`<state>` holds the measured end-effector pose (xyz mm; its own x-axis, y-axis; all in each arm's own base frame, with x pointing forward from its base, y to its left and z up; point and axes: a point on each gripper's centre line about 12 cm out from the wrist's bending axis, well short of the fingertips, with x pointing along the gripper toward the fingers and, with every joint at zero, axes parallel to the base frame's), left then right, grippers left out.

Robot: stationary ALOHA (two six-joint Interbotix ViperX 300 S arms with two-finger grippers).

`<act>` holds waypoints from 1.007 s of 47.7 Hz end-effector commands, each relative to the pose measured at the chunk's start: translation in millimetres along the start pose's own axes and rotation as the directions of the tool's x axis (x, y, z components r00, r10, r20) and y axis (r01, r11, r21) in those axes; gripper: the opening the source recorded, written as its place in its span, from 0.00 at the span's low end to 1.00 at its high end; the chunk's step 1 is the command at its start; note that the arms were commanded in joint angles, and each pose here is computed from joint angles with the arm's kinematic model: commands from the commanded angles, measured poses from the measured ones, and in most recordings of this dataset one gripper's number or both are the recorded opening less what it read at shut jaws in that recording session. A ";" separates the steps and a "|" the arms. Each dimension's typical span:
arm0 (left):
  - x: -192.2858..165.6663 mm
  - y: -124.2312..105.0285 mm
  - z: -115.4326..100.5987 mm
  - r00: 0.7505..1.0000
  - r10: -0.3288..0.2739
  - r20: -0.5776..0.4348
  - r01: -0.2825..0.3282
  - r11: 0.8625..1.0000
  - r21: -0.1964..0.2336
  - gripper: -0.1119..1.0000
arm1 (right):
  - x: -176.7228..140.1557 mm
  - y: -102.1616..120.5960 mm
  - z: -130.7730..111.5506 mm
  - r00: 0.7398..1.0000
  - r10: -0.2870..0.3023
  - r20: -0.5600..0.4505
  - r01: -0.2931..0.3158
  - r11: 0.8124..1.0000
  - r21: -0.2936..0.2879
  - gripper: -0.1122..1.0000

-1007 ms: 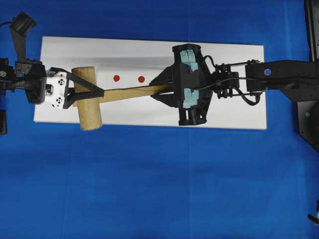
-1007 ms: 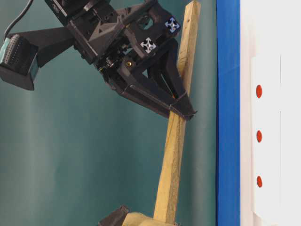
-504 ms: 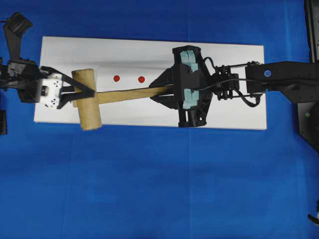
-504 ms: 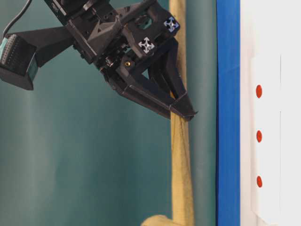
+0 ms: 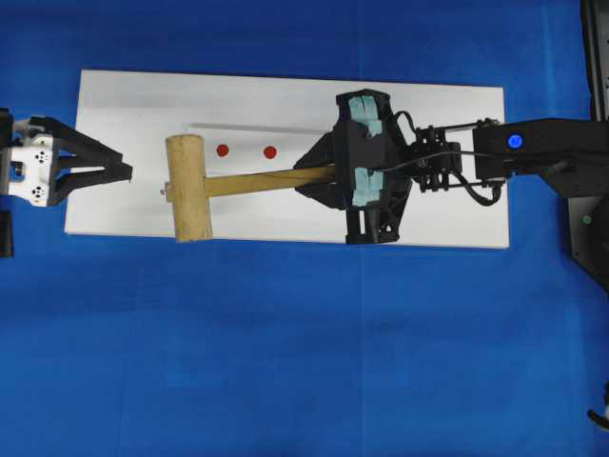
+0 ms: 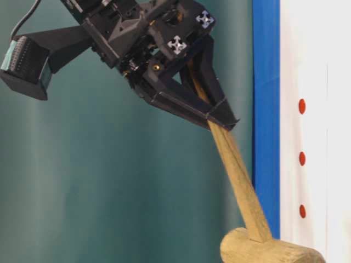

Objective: Hit the mark with a hammer.
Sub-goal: 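Carry the mallet with the right gripper back to the table front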

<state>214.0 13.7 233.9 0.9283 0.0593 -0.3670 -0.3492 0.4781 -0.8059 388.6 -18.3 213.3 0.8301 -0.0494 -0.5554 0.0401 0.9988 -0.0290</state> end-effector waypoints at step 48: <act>3.7 -9.7 8.5 0.995 -0.084 0.062 -0.014 0.483 0.875 0.84 | -15.4 59.3 20.7 0.981 0.146 0.129 -0.168 0.969 0.180 0.18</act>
<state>219.6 15.2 240.7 0.9560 0.0664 -0.2859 -0.0657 0.9978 0.0119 389.5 41.6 218.4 0.8635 0.0935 -0.4956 0.0073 0.9802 0.1976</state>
